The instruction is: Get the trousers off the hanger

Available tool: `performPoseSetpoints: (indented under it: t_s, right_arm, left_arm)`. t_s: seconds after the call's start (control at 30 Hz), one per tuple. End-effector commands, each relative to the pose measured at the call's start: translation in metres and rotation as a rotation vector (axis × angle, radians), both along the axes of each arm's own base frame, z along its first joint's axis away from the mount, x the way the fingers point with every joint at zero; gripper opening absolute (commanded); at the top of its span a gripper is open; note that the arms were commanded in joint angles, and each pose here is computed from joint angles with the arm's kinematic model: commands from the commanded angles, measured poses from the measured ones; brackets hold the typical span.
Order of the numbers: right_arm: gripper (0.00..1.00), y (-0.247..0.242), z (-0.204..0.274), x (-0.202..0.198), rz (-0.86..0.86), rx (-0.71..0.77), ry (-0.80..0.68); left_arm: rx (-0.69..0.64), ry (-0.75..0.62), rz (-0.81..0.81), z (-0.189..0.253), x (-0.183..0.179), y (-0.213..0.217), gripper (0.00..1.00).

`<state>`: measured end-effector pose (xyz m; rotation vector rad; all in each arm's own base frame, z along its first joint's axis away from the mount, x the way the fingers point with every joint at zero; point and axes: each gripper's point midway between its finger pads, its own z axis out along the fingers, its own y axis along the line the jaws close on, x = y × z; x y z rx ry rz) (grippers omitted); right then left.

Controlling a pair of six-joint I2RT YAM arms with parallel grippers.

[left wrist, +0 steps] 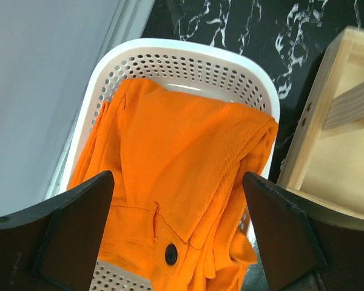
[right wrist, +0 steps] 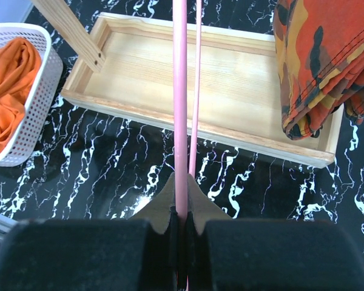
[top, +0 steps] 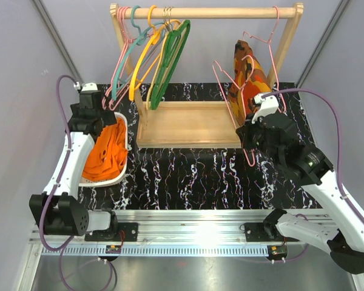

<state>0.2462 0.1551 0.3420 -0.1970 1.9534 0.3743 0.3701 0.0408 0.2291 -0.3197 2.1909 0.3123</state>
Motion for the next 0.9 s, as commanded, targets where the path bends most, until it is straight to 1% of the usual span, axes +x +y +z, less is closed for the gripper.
performPoseSetpoints:
  t_s: [0.0, 0.03, 0.07, 0.1, 0.13, 0.2, 0.27, 0.3, 0.37, 0.43, 0.47, 0.53, 0.57, 0.63, 0.67, 0.73, 0.8, 0.87]
  right_arm:
    - [0.0, -0.005, 0.022, 0.008, -0.035, 0.009, -0.062]
    - [0.0, -0.003, 0.023, 0.009, -0.032, 0.012, -0.063]
    - [0.0, -0.002, 0.023, 0.009, -0.026, 0.011, -0.058]
    - [0.0, -0.001, 0.025, 0.008, -0.02, 0.017, -0.062]
    - [0.0, 0.0, 0.024, 0.008, -0.015, 0.017, -0.059]
    - [0.0, 0.001, 0.025, 0.008, -0.007, 0.017, -0.063]
    - [0.0, 0.002, 0.027, 0.007, 0.003, 0.024, -0.074]
    - [0.0, 0.002, 0.029, 0.008, 0.006, 0.021, -0.081]
    - [0.0, 0.004, 0.03, 0.011, 0.006, 0.015, -0.087]
    - [0.0, 0.004, 0.033, 0.014, 0.0, 0.0, -0.096]
    - [0.0, 0.005, 0.031, 0.019, -0.012, -0.014, -0.088]
    - [0.0, 0.005, 0.037, 0.022, -0.014, -0.02, -0.094]
    - [0.0, 0.006, 0.035, 0.025, -0.022, -0.027, -0.09]
    - [0.0, 0.006, 0.039, 0.027, -0.03, -0.025, -0.095]
    - [0.0, 0.004, 0.042, 0.029, -0.044, -0.024, -0.102]
    - [0.0, 0.003, 0.046, 0.03, -0.054, -0.018, -0.113]
    - [0.0, 0.002, 0.051, 0.033, -0.065, -0.024, -0.119]
    - [0.0, 0.0, 0.048, 0.037, -0.083, -0.056, -0.109]
  left_arm:
    - [-0.148, 0.014, 0.073, -0.022, -0.014, -0.003, 0.86]
    - [-0.193, 0.011, 0.056, -0.027, -0.011, -0.009, 0.84]
    - [-0.232, 0.017, 0.084, -0.034, -0.01, -0.004, 0.75]
    - [-0.26, 0.023, 0.106, -0.038, -0.008, 0.002, 0.73]
    - [-0.285, 0.075, 0.111, -0.054, -0.005, 0.001, 0.71]
    - [-0.322, 0.123, 0.123, -0.071, -0.002, -0.002, 0.7]
    - [-0.37, 0.181, 0.13, -0.098, -0.002, -0.01, 0.71]
    - [-0.387, 0.189, 0.139, -0.108, -0.002, -0.012, 0.79]
    - [-0.448, 0.212, 0.179, -0.141, -0.007, -0.017, 0.82]
    - [-0.468, 0.216, 0.224, -0.16, -0.01, -0.018, 0.82]
    - [-0.489, 0.245, 0.27, -0.178, -0.019, -0.019, 0.81]
    - [-0.47, 0.228, 0.336, -0.189, -0.024, -0.011, 0.8]
    - [-0.473, 0.235, 0.388, -0.2, -0.036, -0.008, 0.79]
    - [-0.46, 0.2, 0.446, -0.204, -0.041, -0.001, 0.8]
    - [-0.47, 0.206, 0.473, -0.213, -0.051, -0.002, 0.8]
    - [-0.497, 0.163, 0.476, -0.209, -0.048, -0.004, 0.8]
    - [-0.516, 0.131, 0.459, -0.2, -0.045, -0.007, 0.81]
    - [-0.544, 0.056, 0.42, -0.173, -0.036, -0.01, 0.85]
